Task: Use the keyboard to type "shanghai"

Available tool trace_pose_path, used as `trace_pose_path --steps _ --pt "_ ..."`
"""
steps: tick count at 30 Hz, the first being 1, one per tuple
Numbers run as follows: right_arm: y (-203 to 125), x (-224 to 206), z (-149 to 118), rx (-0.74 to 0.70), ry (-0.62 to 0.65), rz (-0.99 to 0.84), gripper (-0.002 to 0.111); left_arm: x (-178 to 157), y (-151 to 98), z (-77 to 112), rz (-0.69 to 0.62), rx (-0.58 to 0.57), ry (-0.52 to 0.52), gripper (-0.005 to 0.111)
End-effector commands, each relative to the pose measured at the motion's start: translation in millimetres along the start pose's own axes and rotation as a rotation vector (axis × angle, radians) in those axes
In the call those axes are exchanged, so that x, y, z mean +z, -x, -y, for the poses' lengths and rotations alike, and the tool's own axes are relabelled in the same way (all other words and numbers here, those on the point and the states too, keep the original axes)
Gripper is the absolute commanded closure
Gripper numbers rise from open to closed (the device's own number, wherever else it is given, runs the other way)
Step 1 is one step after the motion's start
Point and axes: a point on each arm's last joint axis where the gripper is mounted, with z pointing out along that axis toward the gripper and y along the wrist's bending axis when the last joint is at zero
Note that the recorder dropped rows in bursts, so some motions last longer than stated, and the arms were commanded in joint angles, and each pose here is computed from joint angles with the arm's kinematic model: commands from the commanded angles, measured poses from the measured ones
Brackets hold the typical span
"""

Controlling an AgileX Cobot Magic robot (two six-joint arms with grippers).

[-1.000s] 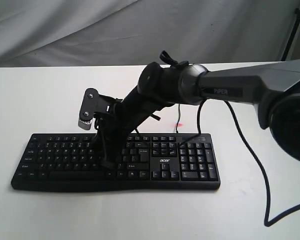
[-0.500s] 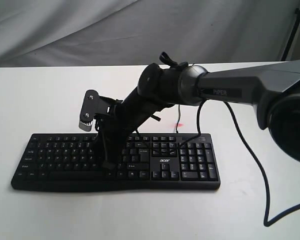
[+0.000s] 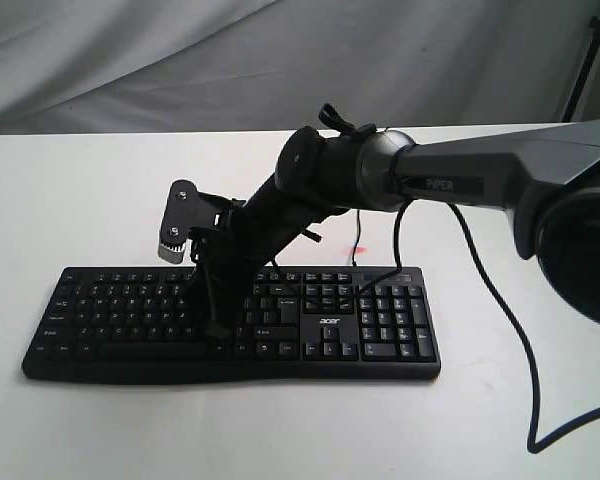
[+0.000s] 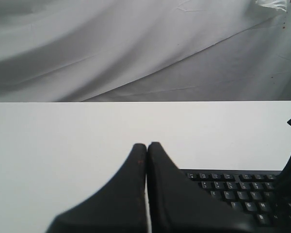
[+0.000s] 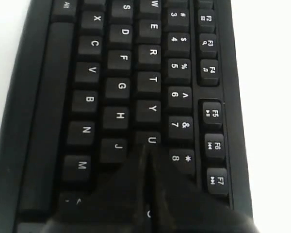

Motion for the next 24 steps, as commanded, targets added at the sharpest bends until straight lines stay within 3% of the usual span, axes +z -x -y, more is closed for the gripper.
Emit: trace_pose_path --steps 1,24 --pt "-0.3 -0.9 0.4 -0.007 0.000 -0.001 0.108 0.3 -0.1 0.3 -0.001 -0.005 -0.005 0.106" --pt "4.6 -7.0 -0.2 -0.019 0.000 0.012 0.108 0.3 -0.1 0.3 -0.001 -0.005 -0.005 0.106"
